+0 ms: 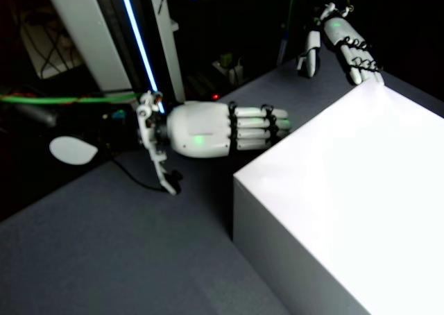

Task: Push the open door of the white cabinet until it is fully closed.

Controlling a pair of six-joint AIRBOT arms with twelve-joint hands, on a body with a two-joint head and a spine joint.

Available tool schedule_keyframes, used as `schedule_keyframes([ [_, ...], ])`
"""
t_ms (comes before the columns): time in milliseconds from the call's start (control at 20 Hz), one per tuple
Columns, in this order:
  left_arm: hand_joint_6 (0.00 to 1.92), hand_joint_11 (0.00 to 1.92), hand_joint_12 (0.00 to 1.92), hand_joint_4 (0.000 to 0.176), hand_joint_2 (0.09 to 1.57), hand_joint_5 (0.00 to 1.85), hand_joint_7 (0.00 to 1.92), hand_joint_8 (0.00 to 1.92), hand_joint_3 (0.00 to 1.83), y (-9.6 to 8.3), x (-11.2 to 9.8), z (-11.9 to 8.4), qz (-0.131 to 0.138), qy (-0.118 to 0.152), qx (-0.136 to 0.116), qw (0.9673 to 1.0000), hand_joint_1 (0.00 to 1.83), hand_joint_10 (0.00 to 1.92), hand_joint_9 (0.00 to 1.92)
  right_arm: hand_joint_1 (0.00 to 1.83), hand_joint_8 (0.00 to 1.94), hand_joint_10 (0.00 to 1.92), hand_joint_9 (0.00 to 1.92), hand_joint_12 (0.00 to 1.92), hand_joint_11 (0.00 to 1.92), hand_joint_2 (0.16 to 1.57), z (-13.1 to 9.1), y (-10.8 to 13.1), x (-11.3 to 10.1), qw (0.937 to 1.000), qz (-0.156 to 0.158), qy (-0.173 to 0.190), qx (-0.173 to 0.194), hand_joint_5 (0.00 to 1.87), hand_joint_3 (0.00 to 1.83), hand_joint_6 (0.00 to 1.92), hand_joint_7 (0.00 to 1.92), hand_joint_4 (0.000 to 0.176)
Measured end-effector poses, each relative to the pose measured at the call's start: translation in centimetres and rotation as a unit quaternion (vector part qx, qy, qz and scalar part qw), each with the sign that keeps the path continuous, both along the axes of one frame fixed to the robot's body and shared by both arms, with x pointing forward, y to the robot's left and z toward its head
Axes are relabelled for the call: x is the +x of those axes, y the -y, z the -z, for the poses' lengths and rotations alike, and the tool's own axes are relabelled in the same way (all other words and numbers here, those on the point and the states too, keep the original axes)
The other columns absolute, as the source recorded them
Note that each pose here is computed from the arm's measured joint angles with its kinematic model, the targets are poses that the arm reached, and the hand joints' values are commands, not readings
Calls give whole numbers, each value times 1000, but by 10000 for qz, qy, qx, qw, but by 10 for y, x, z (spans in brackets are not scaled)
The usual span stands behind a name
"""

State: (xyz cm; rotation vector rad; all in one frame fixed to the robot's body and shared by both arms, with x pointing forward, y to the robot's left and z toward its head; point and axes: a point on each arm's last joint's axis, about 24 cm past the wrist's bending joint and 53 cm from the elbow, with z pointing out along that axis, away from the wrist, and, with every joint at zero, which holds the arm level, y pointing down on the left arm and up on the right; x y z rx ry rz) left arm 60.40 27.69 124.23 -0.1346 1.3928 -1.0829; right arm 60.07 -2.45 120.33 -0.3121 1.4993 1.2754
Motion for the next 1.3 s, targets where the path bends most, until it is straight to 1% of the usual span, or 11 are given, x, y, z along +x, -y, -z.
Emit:
schedule_keyframes([
  [250, 2, 0, 0, 0, 1392, 39, 0, 0, 0, 0, -1, 0, -4, 2, -27, 10000, 306, 0, 0, 59, 0, 0, 0, 0, 0, 1287, 1, -3, -3, 10000, -30, -28, -9, 2, 3, 0, 0, 0],
  [500, 2, 0, 0, 0, 1391, 40, 0, 0, 0, -2, -1, 1, -48, -11, -29, 10000, 311, 0, 0, 35, 0, 0, 0, 0, 0, 1292, -7, -21, -36, 9980, -628, 72, 82, 0, 5, 0, 0, 0],
  [600, 0, 0, 0, 0, 1397, 29, 0, 0, 1, -4, -2, 3, -75, -41, -17, 10000, 302, 0, 0, 99, 12, 2, 91, 184, 0, 1300, -11, -20, -41, 9972, -724, 117, 115, 10, 0, 8, 80, 0],
  [650, 1, 0, 0, 0, 1405, 32, 0, 0, 3, -5, -3, 5, -88, -59, 5, 9999, 289, 0, 0, 154, 6, 21, 184, 855, 0, 1270, -14, -18, -42, 9970, -749, 97, 173, 36, 0, 6, 108, 0],
  [750, 3, 0, 0, 0, 1401, 36, 0, 0, 0, -7, -7, 4, -116, -45, -6, 9999, 319, 0, 0, 85, 1, 9, 175, 1092, 0, 1289, -21, -13, -47, 9965, -793, 129, 248, 56, 2, 5, 104, 0],
  [800, 3, 0, 0, 0, 1399, 38, 0, 0, 0, -9, -8, 3, -124, -32, 18, 9999, 318, 0, 0, 33, 7, 12, 156, 601, 0, 1292, -24, -10, -50, 9962, -815, 154, 282, 28, 3, 30, 116, 0],
  [850, 3, 0, 0, 0, 1399, 38, 0, 0, 0, -11, -8, 1, -143, -3, 19, 9999, 318, 0, 0, 33, 7, 12, 156, 601, 0, 1292, -25, -6, -54, 9960, -828, 178, 290, 28, 3, 30, 116, 0],
  [900, 6, 0, 0, 0, 1397, 51, 0, 0, 0, -13, -8, -2, -194, 44, -27, 9998, 306, 0, 0, 69, 12, 37, 134, 23, 0, 1292, -29, 3, -58, 9961, -813, 252, 238, 39, 0, 13, 140, 0],
  [1150, 2, 0, 0, 0, 1389, 55, 0, 0, 0, -15, -15, 1, -199, 33, -24, 9998, 366, 0, 0, 0, 1, 2, 19, 0, 0, 1279, -46, 45, -50, 9984, -315, 322, 353, 0, 0, 0, 56, 0],
  [1200, 3, 0, 0, 0, 1387, 58, 0, 0, 0, -18, -16, 1, -235, 36, -1, 9997, 406, 0, 0, 165, 0, 0, 3, 5, 12, 1289, -48, 51, -52, 9984, -253, 385, 339, 0, 0, 0, 10, 0],
  [1300, 3, 0, 0, 0, 1384, 63, 0, 0, 0, -25, -14, -2, -364, 70, -5, 9993, 449, 0, 0, 6, 0, 0, 0, 0, 0, 1282, -52, 67, -51, 9983, -4, 484, 332, 0, 0, 0, 0, 0],
])
